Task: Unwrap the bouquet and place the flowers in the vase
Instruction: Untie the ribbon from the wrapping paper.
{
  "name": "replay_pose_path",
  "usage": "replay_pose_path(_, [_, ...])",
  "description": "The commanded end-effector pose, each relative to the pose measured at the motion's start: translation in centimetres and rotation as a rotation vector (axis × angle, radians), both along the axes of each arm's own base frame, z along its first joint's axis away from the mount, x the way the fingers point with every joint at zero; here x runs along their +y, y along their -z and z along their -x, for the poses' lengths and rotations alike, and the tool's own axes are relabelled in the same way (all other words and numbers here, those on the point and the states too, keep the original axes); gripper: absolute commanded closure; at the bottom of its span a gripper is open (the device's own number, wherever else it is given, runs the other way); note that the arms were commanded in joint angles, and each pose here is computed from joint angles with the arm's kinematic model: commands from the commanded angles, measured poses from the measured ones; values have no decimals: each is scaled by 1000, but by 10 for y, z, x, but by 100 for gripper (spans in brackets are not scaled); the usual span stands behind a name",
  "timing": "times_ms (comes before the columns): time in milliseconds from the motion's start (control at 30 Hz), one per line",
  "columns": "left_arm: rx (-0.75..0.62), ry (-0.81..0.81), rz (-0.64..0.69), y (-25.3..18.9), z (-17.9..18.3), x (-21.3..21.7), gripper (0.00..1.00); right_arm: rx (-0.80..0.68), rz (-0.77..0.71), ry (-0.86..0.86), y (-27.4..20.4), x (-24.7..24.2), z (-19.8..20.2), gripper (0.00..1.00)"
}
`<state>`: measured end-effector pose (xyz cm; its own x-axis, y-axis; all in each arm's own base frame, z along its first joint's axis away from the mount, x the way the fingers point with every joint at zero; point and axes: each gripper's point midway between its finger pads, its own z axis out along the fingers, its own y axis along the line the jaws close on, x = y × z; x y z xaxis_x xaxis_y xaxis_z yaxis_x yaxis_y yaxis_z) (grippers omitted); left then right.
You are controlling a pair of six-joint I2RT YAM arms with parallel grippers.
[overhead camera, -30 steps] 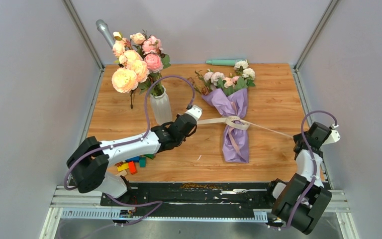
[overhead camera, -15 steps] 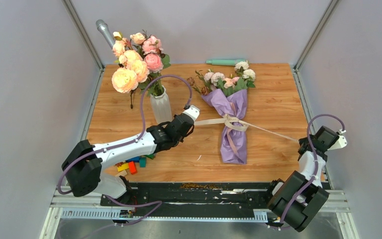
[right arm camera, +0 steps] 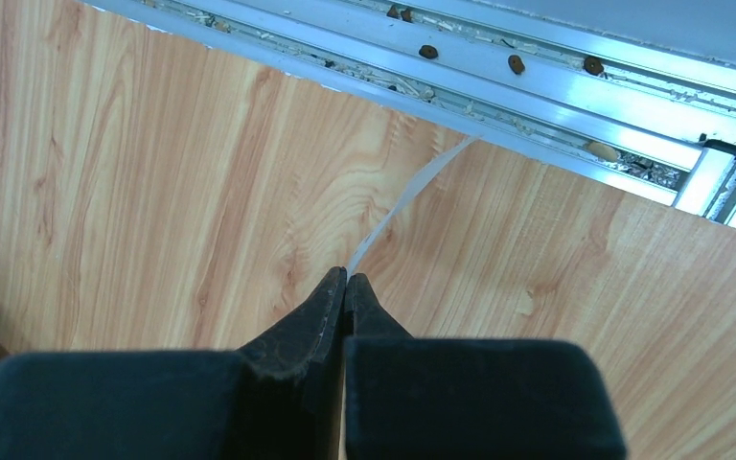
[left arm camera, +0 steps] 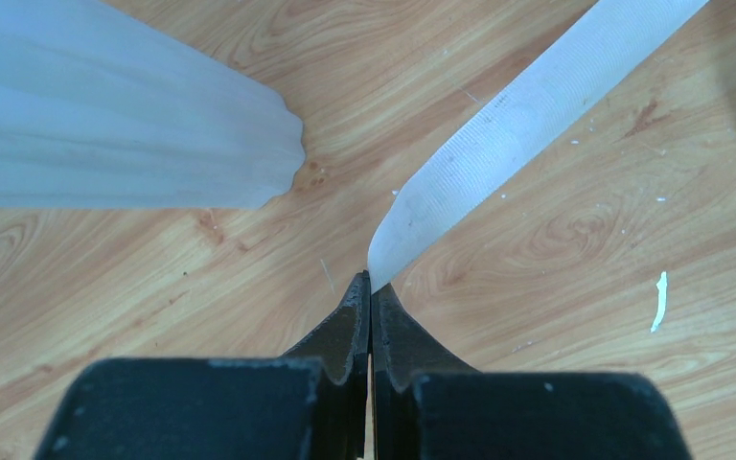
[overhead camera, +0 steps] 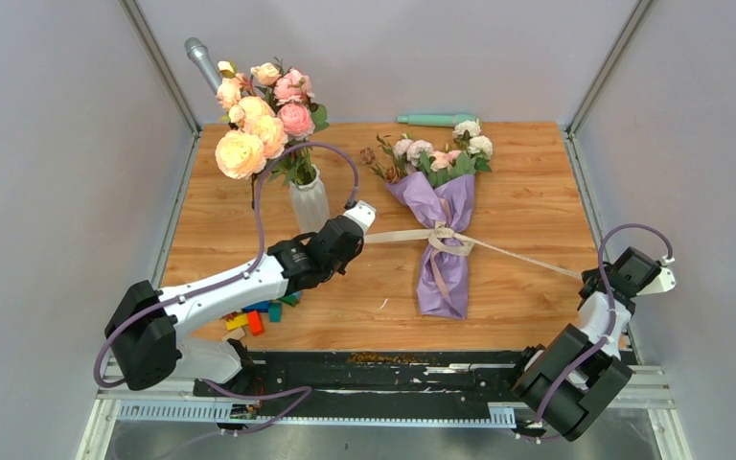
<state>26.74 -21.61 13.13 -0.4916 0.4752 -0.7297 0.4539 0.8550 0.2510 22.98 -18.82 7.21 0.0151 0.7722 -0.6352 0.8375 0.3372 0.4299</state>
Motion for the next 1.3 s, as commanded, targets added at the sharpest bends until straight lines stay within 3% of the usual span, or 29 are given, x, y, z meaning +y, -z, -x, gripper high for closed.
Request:
replay_pose_path(0, [-15, -3, 39, -25, 0, 0, 100, 2, 10, 8, -1, -5, 1, 100])
replay_pose_path(500, [-18, 28, 49, -54, 5, 1, 100, 30, 19, 73, 4, -14, 14, 100])
replay_pose_path(1267, [-74, 130, 114, -135, 0, -21, 100, 55, -7, 137, 20, -14, 26, 100])
